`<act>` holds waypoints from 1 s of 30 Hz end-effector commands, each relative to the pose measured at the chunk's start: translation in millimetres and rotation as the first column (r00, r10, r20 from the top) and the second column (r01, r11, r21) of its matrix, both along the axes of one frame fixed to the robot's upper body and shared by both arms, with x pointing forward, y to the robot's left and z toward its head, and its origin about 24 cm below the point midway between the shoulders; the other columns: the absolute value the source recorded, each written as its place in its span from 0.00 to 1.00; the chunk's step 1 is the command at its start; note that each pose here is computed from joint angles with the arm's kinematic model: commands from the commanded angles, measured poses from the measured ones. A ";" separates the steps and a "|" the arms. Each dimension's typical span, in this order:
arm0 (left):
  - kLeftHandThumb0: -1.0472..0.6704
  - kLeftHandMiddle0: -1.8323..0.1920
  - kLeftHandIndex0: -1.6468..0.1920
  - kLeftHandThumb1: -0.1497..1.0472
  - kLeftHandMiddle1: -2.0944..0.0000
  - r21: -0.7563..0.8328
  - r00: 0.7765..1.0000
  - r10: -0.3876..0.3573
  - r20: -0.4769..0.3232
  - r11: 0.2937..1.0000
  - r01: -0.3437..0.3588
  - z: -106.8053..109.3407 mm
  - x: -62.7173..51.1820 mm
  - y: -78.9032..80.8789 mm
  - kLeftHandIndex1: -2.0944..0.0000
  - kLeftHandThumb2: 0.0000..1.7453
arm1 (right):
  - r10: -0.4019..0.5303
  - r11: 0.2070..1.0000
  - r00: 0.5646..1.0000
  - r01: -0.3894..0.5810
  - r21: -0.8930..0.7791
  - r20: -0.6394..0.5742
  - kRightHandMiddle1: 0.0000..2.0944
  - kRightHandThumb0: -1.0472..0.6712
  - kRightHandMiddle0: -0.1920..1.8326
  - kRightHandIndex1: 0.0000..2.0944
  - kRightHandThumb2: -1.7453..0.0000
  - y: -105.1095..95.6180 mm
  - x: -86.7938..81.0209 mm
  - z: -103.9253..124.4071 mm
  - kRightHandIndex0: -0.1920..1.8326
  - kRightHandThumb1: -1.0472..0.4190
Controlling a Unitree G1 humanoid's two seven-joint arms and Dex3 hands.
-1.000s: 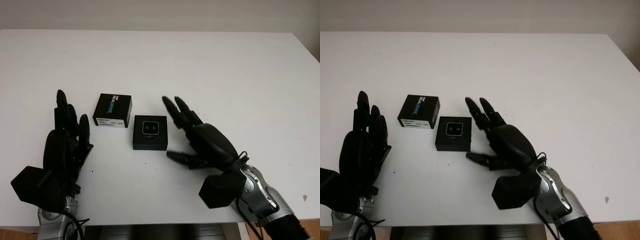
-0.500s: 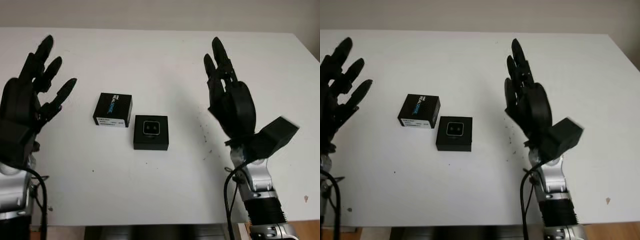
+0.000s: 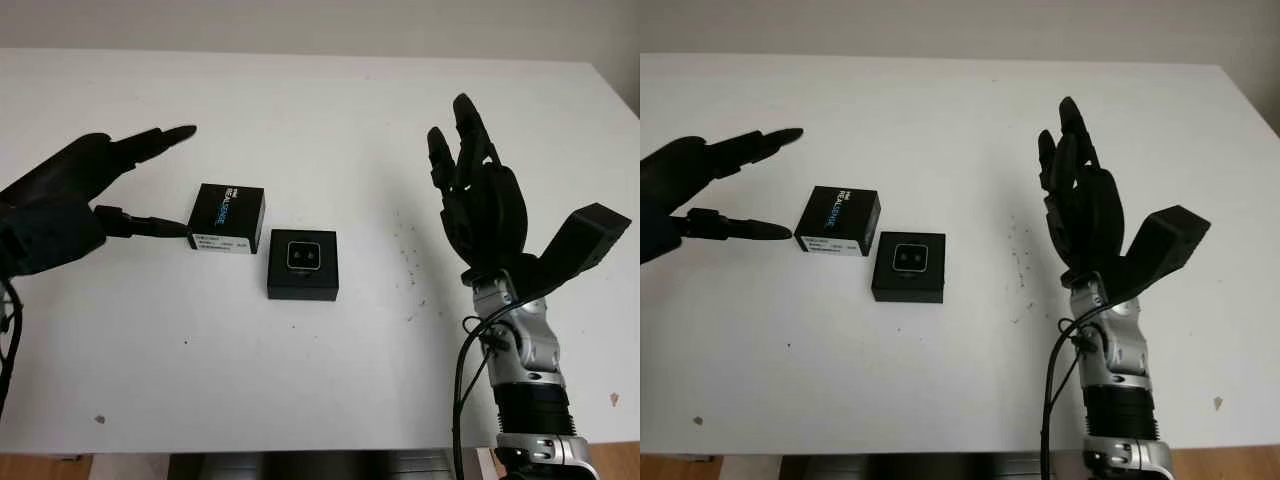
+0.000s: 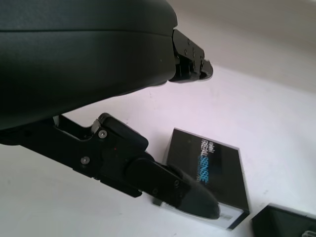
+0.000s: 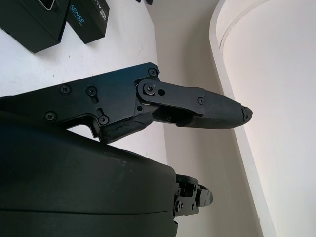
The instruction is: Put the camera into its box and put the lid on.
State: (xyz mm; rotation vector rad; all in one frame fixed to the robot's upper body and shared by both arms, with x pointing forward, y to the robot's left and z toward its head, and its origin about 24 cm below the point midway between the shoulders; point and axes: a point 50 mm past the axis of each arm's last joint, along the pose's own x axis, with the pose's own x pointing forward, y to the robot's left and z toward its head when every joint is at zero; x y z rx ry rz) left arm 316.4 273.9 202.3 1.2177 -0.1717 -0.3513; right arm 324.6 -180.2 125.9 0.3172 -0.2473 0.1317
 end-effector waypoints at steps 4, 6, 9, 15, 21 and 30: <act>0.12 0.93 0.91 0.84 0.99 0.078 1.000 -0.012 -0.011 0.997 0.013 1.3 14.7 -7.9 1.00 0.03 | 0.005 1.000 1.000 -0.005 0.009 0.015 0.07 0.20 0.09 0.04 0.68 1.4 -1.3 4.8 0.09 0.00; 0.14 0.96 0.94 0.85 0.99 0.091 1.000 -0.008 -0.015 0.996 0.009 0.1 20.2 -11.8 1.00 0.03 | 0.016 1.000 1.000 -0.016 0.004 0.019 0.07 0.20 0.09 0.03 0.67 1.4 -1.8 3.3 0.09 0.00; 0.16 0.97 0.95 0.85 0.99 0.092 1.000 -0.006 -0.025 0.996 0.008 -1.4 28.0 -16.3 1.00 0.03 | 0.017 1.000 1.000 -0.017 0.002 0.014 0.07 0.20 0.08 0.03 0.67 1.5 -2.3 1.7 0.09 0.00; 0.13 0.95 0.96 0.86 0.97 0.079 0.999 -0.006 -0.051 0.997 0.010 -9.7 41.7 -22.3 0.99 0.03 | 0.021 1.000 1.000 -0.020 -0.003 0.013 0.07 0.20 0.08 0.03 0.67 2.3 -3.1 0.5 0.09 0.00; 0.14 0.95 0.95 0.87 0.97 0.072 0.997 0.025 -0.073 0.997 -0.020 -18.9 50.9 -24.3 0.98 0.03 | 0.019 1.000 1.000 -0.019 -0.003 0.010 0.08 0.20 0.08 0.03 0.66 4.0 -4.0 -0.3 0.09 0.00; 0.16 0.95 0.95 0.87 0.97 0.144 0.994 0.026 -0.102 0.989 -0.011 -23.7 54.0 -29.2 0.98 0.03 | 0.007 0.991 0.996 0.004 -0.134 0.084 0.00 0.18 0.00 0.00 0.62 11.1 -6.0 4.6 0.00 0.00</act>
